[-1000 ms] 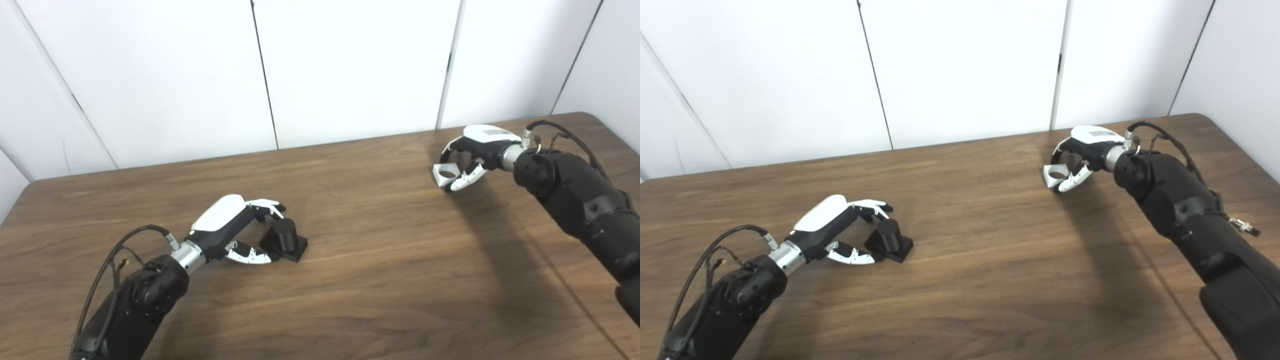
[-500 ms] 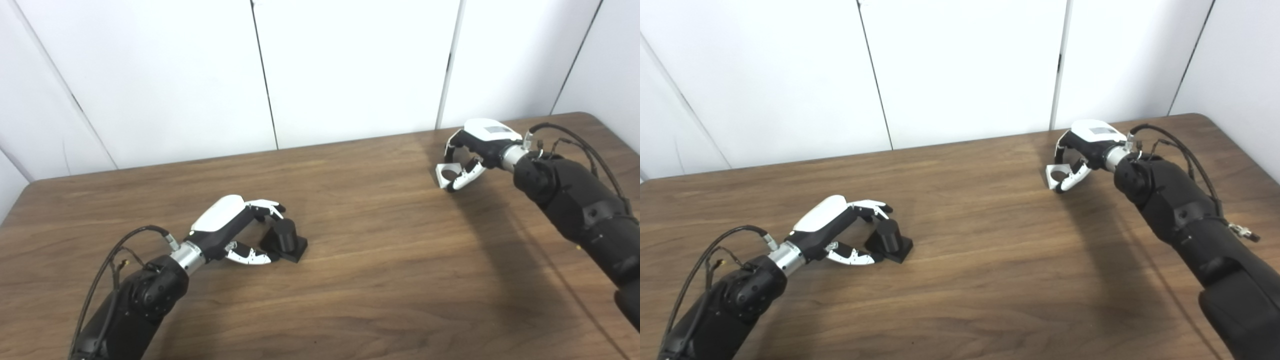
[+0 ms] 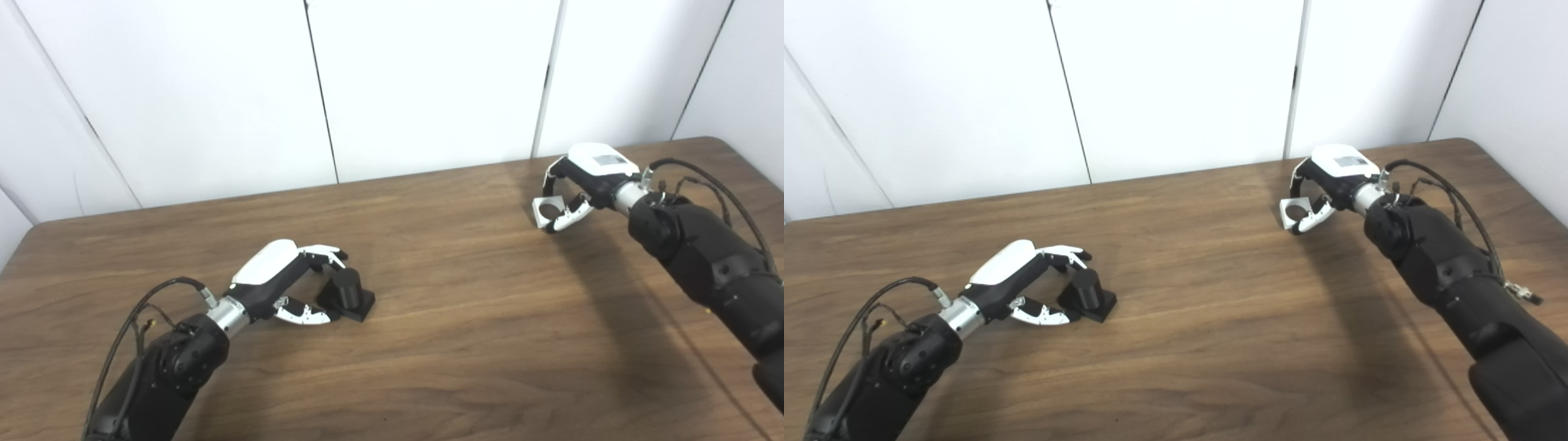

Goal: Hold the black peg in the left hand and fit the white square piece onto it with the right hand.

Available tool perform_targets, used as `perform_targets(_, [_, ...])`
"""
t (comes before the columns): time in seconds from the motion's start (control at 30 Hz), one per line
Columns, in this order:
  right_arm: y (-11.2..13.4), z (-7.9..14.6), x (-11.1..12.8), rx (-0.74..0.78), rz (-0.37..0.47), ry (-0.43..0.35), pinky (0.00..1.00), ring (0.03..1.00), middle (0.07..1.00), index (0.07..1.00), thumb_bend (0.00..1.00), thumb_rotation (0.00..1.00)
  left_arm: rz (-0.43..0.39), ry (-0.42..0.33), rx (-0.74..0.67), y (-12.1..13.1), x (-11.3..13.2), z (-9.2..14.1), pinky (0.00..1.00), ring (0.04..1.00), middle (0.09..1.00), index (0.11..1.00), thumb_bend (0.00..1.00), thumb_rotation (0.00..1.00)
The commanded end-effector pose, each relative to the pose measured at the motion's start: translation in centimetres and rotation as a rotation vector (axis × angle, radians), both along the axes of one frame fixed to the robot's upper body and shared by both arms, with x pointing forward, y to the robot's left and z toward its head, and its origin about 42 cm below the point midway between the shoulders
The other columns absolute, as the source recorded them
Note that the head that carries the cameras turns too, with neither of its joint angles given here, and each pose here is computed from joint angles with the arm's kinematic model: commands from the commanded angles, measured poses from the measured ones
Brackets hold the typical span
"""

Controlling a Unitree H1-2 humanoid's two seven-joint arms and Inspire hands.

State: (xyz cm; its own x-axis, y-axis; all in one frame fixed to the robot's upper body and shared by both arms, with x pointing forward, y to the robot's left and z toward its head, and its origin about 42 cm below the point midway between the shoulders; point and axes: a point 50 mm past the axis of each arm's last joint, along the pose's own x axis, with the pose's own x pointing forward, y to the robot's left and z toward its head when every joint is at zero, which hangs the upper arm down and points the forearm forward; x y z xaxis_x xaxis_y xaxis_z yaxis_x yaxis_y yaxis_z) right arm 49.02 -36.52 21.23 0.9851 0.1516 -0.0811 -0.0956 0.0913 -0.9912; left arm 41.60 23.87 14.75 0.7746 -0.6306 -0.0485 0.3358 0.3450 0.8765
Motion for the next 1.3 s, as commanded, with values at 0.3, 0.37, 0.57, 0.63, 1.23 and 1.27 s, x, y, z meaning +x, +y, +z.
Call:
perform_targets(0.3, [-2.0, 3.6, -1.2, 0.025, 0.018, -0.061, 0.74, 0.813, 0.763, 0.482, 0.52, 0.14, 0.096, 0.184, 0.191, 3.6, -1.8, -4.3, 0.69, 0.809, 0.837, 0.602, 0.78, 0.08])
perform_targets(0.37, [-1.7, 4.5, -1.3, 0.021, 0.034, -0.060, 0.75, 0.819, 0.768, 0.482, 0.52, 0.14, 0.094, 0.186, 0.193, 3.6, -1.8, -4.3, 0.70, 0.818, 0.839, 0.605, 0.78, 0.07])
perform_targets(0.57, [-0.9, 6.3, -1.6, 0.004, 0.080, -0.071, 0.76, 0.835, 0.774, 0.482, 0.52, 0.14, 0.089, 0.181, 0.185, 3.4, -1.9, -4.3, 0.68, 0.815, 0.835, 0.604, 0.79, 0.07])
perform_targets(0.63, [-0.4, 6.8, -1.7, 0.003, 0.092, -0.077, 0.76, 0.836, 0.775, 0.483, 0.52, 0.14, 0.084, 0.178, 0.181, 3.3, -1.9, -4.4, 0.67, 0.809, 0.832, 0.603, 0.79, 0.07])
perform_targets(1.23, [4.6, 9.9, -1.9, 0.050, 0.324, -0.011, 0.79, 0.843, 0.787, 0.481, 0.52, 0.14, 0.091, 0.182, 0.173, 2.9, -1.7, -4.3, 0.70, 0.821, 0.835, 0.600, 0.79, 0.09])
perform_targets(1.27, [5.0, 10.1, -1.8, 0.054, 0.333, -0.002, 0.80, 0.845, 0.790, 0.481, 0.52, 0.14, 0.089, 0.178, 0.170, 2.8, -1.7, -4.3, 0.70, 0.819, 0.834, 0.599, 0.80, 0.08])
